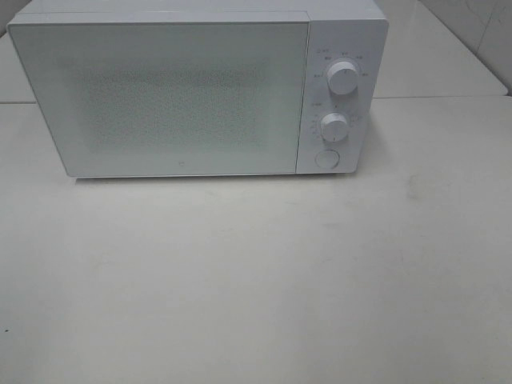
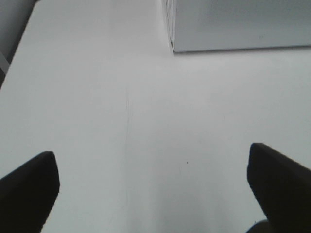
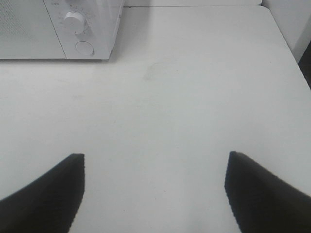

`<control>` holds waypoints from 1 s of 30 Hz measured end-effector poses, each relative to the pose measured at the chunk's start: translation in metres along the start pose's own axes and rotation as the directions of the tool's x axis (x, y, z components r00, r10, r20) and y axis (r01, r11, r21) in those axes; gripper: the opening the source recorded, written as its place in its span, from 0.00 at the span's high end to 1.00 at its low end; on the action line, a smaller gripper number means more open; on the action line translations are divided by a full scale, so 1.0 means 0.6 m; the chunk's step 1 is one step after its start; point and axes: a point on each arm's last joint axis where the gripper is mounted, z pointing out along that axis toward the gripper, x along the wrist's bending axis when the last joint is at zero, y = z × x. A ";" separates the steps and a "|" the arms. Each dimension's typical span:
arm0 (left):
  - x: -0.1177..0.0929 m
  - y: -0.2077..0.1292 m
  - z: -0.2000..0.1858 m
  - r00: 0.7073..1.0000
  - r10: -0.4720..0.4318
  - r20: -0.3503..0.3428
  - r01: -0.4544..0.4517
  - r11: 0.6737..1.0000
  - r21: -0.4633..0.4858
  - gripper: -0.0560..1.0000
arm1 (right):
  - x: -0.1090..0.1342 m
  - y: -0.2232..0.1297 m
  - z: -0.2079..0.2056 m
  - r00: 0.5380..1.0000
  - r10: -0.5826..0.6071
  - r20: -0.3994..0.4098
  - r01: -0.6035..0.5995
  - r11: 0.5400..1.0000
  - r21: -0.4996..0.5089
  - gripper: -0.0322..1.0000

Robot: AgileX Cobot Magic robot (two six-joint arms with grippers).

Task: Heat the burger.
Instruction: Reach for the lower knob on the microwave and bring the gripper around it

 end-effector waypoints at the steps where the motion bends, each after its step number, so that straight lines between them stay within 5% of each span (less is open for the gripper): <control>1: 0.000 -0.006 -0.010 1.000 0.001 -0.003 -0.001 0.999 -0.044 0.01 | 0.000 0.000 0.000 1.000 0.000 0.000 0.000 1.000 0.000 0.23; 30: 0.001 -0.009 -0.015 1.000 -0.006 -0.031 0.004 0.998 -0.065 0.01 | 0.000 0.000 0.000 1.000 0.000 0.000 0.000 1.000 0.000 0.23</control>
